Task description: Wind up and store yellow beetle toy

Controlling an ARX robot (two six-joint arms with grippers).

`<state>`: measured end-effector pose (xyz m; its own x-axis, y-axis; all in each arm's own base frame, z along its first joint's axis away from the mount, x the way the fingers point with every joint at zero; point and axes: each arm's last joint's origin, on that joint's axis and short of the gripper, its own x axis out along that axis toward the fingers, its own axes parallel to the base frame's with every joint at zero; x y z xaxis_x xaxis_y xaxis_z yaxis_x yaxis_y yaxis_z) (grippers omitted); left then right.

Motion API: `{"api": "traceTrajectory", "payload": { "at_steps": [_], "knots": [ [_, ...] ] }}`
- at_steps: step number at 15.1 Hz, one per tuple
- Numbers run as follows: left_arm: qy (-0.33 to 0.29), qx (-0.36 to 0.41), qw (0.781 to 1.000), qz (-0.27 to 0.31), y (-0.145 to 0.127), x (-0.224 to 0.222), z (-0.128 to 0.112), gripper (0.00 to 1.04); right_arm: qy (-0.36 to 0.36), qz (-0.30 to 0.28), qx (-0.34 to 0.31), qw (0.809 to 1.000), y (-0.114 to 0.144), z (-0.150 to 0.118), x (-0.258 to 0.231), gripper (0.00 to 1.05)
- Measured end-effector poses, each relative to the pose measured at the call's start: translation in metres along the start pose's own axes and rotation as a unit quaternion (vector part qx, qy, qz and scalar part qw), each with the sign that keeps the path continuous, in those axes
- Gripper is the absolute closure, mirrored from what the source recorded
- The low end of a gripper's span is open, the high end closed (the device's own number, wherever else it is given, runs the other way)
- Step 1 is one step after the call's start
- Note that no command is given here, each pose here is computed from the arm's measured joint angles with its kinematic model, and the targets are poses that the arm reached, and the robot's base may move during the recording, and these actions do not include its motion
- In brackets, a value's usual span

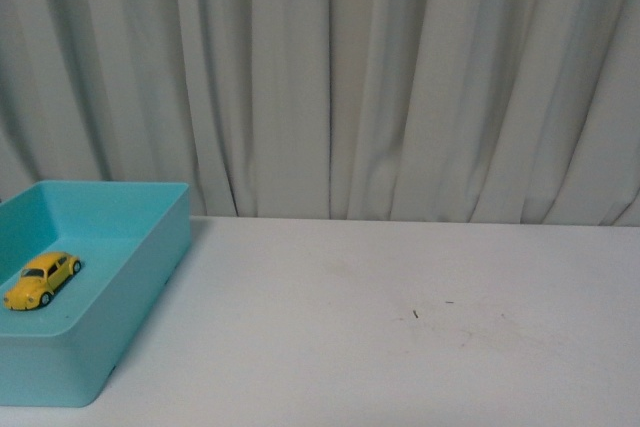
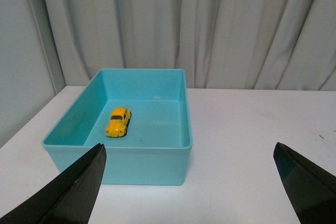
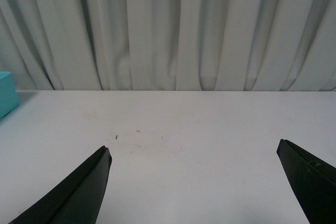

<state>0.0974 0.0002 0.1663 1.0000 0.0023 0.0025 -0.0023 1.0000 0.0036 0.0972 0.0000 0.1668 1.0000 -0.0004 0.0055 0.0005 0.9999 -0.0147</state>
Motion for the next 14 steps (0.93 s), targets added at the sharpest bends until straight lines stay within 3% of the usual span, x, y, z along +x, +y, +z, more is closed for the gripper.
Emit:
{"api": "traceTrajectory", "payload": {
  "at_steps": [14],
  "knots": [
    [0.0,0.0,1.0,0.0,0.0,0.0,-0.0001,0.07,0.0,0.0,0.0,1.0,0.0,0.0,0.0,0.07]
  ]
}}
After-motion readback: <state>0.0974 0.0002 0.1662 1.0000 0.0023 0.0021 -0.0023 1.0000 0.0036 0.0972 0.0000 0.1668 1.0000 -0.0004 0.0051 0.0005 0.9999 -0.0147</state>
